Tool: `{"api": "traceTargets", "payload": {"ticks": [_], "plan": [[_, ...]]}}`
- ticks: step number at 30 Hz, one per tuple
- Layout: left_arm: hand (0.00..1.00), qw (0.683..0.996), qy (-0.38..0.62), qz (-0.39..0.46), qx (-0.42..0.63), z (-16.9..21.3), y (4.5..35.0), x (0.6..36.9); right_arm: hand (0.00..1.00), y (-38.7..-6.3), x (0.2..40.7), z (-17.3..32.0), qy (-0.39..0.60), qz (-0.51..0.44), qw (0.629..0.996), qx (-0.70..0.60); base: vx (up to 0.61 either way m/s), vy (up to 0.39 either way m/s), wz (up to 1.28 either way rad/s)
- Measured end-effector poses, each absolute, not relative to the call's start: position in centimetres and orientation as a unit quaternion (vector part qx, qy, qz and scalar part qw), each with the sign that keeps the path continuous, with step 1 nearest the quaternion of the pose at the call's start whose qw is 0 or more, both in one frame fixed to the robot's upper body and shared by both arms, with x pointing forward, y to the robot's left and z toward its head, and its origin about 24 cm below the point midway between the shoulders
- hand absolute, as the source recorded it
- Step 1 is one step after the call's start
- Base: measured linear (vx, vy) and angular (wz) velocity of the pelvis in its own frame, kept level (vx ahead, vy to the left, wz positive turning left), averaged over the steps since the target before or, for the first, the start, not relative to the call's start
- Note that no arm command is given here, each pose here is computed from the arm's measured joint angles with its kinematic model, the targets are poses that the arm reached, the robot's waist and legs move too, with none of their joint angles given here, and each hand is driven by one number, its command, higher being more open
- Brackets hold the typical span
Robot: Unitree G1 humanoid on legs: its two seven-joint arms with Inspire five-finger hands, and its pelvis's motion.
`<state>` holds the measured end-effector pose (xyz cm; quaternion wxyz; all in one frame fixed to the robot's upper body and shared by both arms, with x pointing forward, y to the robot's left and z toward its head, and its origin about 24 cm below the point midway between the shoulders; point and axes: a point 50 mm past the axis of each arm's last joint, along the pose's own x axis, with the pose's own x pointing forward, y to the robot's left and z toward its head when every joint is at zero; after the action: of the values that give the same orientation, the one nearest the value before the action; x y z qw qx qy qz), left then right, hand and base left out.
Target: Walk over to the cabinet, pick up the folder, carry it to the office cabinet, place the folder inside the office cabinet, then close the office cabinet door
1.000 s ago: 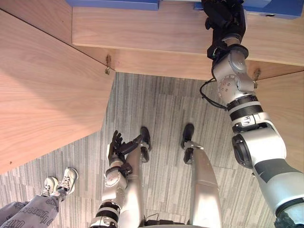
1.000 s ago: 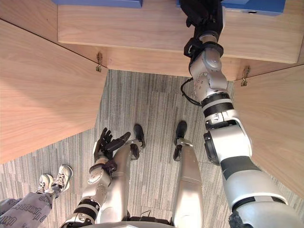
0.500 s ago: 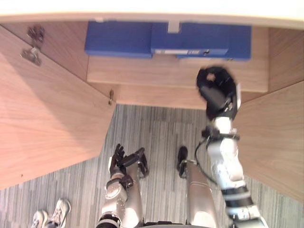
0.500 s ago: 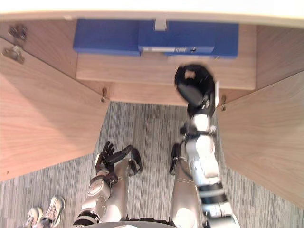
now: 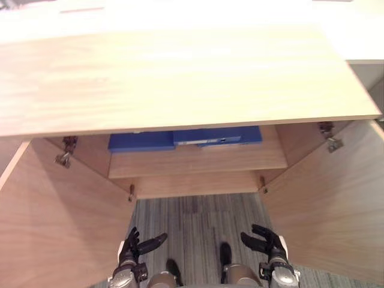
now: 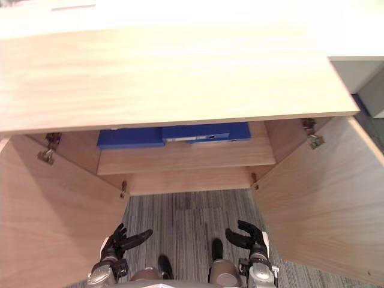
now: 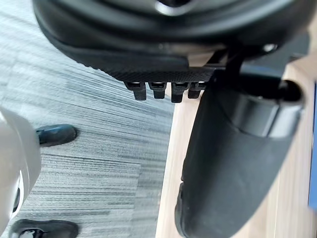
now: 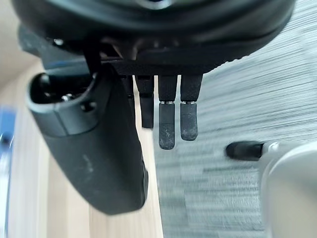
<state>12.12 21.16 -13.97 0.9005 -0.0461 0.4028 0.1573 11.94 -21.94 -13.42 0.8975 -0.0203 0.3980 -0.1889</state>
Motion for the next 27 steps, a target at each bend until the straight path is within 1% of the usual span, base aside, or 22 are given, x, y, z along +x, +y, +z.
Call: {"api": "traceTargets", "payload": {"ticks": [7,9,13,16,18,20,22,23,24,27], "plan": [[1.0,0.888,0.434,0.147,-0.042,-14.7,20.9,10.8,1.0,-22.5,10.3,-14.0,0.411,-0.247,0.877,0.036,-0.07,0.012,-0.39],[1.0,0.885,0.44,0.147,-0.043,-14.8,20.9,10.3,1.0,-22.9,9.5,-14.1,0.413,-0.278,0.865,0.059,-0.16,-0.026,-0.46],[1.0,0.876,0.455,0.156,-0.049,-15.2,21.1,8.8,1.0,-25.1,8.2,-13.8,0.391,-0.375,0.832,0.117,-0.14,-0.035,-0.52],[1.0,0.866,0.465,0.173,-0.061,-15.4,21.1,7.7,1.0,-27.6,7.5,-12.6,0.341,-0.46,0.807,0.144,-0.09,-0.033,-0.5],[1.0,0.863,0.469,0.177,-0.065,-15.5,21.0,7.2,1.0,-29.7,7.3,-11.0,0.293,-0.505,0.799,0.141,-0.03,-0.023,-0.62],[1.0,0.86,0.475,0.176,-0.066,-15.6,20.8,6.7,1.0,-31.6,7.9,-9.4,0.254,-0.523,0.804,0.125,0.03,-0.013,-0.65],[1.0,0.863,0.473,0.167,-0.063,-15.6,20.6,6.9,1.0,-34.1,9.4,-7.4,0.214,-0.524,0.819,0.097,0.06,-0.002,-0.58],[1.0,0.864,0.472,0.165,-0.061,-15.6,20.6,6.9,1.0,-34.6,10.1,-6.8,0.202,-0.522,0.824,0.092,0.08,-0.01,-0.58],[1.0,0.868,0.468,0.158,-0.057,-15.5,20.6,7.2,1.0,-35.8,11.9,-5.3,0.171,-0.51,0.839,0.081,0.08,-0.023,-0.41],[1.0,0.88,0.455,0.129,-0.05,-15.3,20.1,8.3,1.0,-37.8,14.9,-2.3,0.124,-0.482,0.866,0.048,0.05,-0.022,-0.25]]}}
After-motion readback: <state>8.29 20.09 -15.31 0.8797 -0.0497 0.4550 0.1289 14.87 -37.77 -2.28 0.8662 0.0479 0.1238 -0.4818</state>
